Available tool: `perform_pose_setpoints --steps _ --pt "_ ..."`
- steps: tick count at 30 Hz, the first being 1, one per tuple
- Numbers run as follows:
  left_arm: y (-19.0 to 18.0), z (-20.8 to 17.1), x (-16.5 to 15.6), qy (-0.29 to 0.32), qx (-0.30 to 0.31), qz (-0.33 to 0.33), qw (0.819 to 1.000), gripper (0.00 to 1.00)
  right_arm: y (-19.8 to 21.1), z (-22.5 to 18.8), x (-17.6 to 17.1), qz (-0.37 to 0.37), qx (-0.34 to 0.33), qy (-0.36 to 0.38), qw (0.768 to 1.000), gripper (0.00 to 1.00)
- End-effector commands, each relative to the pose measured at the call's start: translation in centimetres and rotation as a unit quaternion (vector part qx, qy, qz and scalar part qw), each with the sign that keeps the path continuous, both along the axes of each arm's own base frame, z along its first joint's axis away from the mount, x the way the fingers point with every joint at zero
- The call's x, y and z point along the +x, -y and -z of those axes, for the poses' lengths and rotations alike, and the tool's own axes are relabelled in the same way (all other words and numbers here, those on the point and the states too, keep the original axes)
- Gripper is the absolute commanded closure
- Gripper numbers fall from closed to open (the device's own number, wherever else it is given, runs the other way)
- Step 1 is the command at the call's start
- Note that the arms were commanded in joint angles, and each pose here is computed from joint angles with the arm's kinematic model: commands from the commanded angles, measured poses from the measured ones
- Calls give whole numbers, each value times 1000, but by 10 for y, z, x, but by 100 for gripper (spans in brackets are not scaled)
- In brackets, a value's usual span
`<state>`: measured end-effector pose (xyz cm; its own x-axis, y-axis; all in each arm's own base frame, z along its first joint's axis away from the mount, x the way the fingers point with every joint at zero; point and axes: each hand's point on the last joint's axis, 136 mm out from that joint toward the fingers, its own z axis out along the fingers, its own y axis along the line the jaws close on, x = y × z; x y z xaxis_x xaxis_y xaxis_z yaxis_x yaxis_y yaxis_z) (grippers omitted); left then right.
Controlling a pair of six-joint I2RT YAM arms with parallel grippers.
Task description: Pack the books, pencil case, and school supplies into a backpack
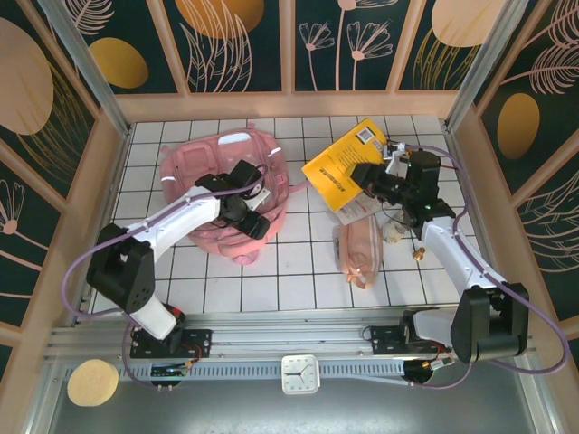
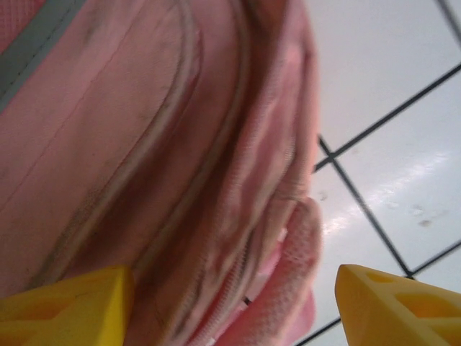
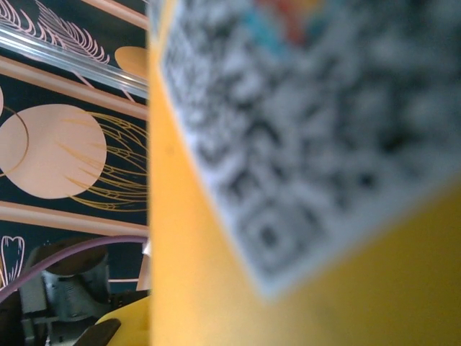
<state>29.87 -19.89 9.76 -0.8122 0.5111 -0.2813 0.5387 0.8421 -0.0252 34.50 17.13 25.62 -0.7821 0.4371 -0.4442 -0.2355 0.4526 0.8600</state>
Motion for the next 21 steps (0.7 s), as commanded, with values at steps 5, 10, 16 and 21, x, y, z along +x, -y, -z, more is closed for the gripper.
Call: perform_pose_setpoints --steps 5,10,16,21 --pt "-14 6 24 34 59 -17 998 24 -18 -11 -9 -28 2 41 999 100" --pt "-13 31 14 -6 66 -1 998 40 -24 -8 -7 -30 0 36 999 100" --pt "-6 23 16 -13 48 -10 999 99 -27 -12 -8 -40 -3 39 998 100" --pt "17 -29 32 5 0 -13 1000 100 -37 -3 -21 -66 -16 30 997 100"
